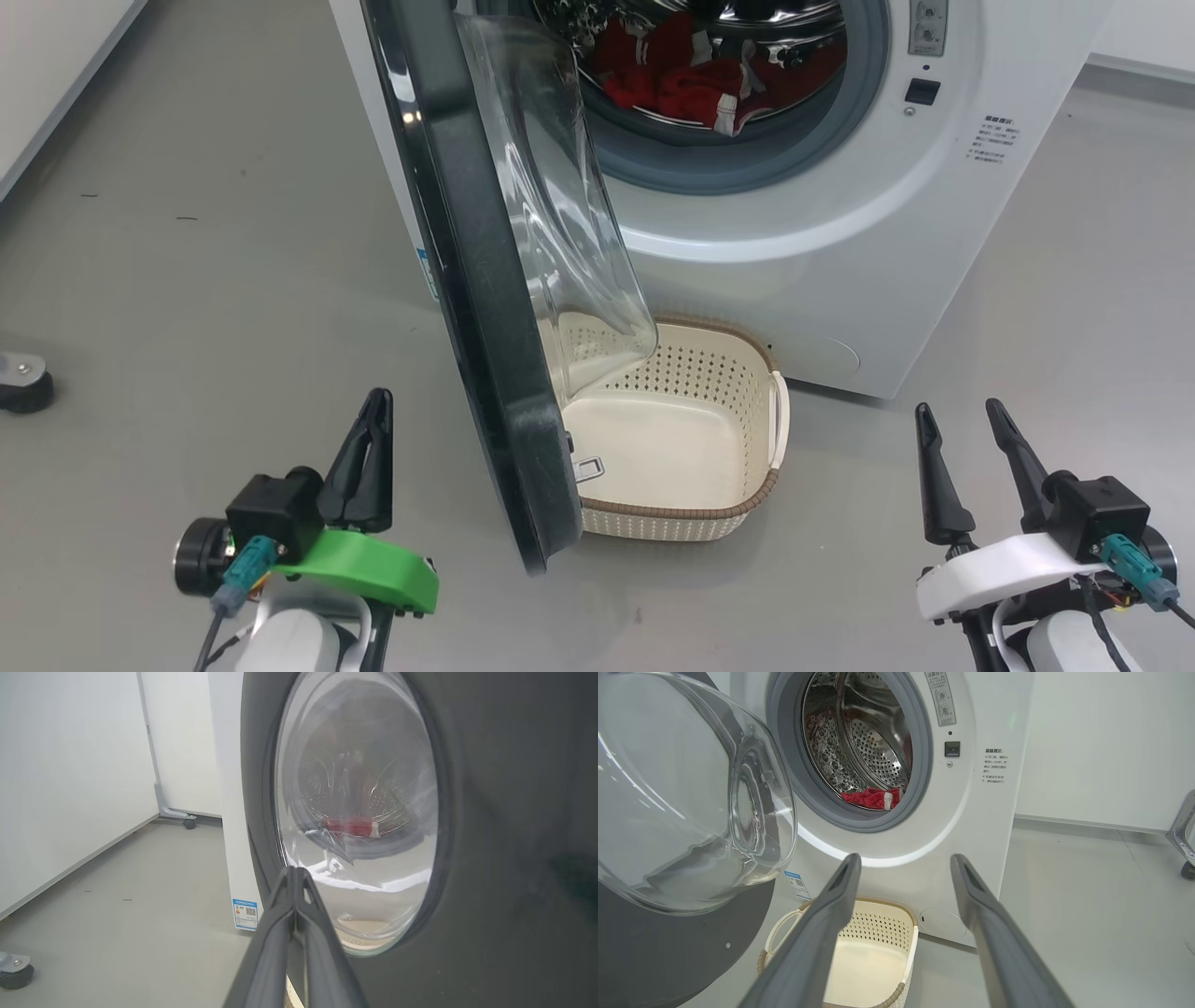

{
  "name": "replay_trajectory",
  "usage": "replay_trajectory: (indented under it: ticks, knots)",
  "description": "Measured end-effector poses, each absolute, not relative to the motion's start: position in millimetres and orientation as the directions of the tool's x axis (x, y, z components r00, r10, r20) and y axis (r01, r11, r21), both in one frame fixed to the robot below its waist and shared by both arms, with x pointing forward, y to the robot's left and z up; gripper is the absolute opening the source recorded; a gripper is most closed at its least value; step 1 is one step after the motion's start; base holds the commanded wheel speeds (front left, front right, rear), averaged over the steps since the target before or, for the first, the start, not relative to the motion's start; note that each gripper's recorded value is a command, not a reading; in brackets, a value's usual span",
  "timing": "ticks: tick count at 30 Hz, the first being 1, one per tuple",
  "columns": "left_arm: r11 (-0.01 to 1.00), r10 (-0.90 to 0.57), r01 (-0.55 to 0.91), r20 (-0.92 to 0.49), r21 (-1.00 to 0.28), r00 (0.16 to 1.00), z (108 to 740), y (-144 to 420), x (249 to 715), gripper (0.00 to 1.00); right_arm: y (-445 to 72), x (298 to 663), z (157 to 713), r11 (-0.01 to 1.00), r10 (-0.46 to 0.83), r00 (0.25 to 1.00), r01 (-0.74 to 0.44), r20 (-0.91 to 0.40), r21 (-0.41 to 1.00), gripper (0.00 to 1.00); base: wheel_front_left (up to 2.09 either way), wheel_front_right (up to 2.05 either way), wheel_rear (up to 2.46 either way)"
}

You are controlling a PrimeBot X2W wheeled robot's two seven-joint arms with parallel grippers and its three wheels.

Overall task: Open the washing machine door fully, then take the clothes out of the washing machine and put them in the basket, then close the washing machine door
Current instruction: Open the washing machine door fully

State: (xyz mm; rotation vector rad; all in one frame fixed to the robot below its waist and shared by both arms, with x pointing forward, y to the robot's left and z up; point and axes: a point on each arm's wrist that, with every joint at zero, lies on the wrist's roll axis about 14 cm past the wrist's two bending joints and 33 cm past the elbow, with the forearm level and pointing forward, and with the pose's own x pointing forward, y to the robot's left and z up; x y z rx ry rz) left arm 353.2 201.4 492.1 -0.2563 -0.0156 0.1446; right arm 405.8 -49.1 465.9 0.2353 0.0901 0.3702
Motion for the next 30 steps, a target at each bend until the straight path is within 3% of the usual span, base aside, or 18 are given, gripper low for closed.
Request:
replay_trajectory:
  ticks: [5,9,12,18,25,30]
  knots:
    - [0.958,0.152,-0.126,0.088,-0.256,0.984,521.6,203.7,357.8,0.00,-50.5,406.9,468.7,0.909,0.363,0.931,-0.345,-0.035,0.235,1.00,0.00,0.00,0.00]
    - [0.973,0.134,-0.079,0.249,-0.219,0.959,574.9,202.8,366.3,0.00,-51.5,407.4,470.9,0.909,0.360,0.933,-0.343,-0.028,0.237,1.00,0.00,0.00,0.00]
    - [0.985,0.107,-0.035,0.432,-0.171,0.895,638.6,199.9,366.6,0.00,-52.1,406.5,472.6,0.910,0.358,0.933,-0.343,-0.024,0.234,1.00,0.00,0.00,0.00]
    - [0.992,0.009,0.070,0.622,-0.102,0.783,706.3,175.0,349.1,0.00,-51.2,401.1,471.9,0.907,0.361,0.932,-0.344,-0.027,0.242,1.00,0.00,0.00,0.00]
    - [0.952,-0.206,0.305,0.662,-0.035,0.721,719.5,111.5,333.3,0.00,-49.7,395.4,470.4,0.904,0.367,0.930,-0.348,-0.032,0.248,1.00,0.00,0.00,0.00]
    - [0.879,-0.361,0.472,0.559,-0.064,0.747,694.2,65.7,326.7,0.00,-53.7,392.9,469.7,0.907,0.361,0.932,-0.342,-0.035,0.247,1.00,0.00,0.00,0.00]
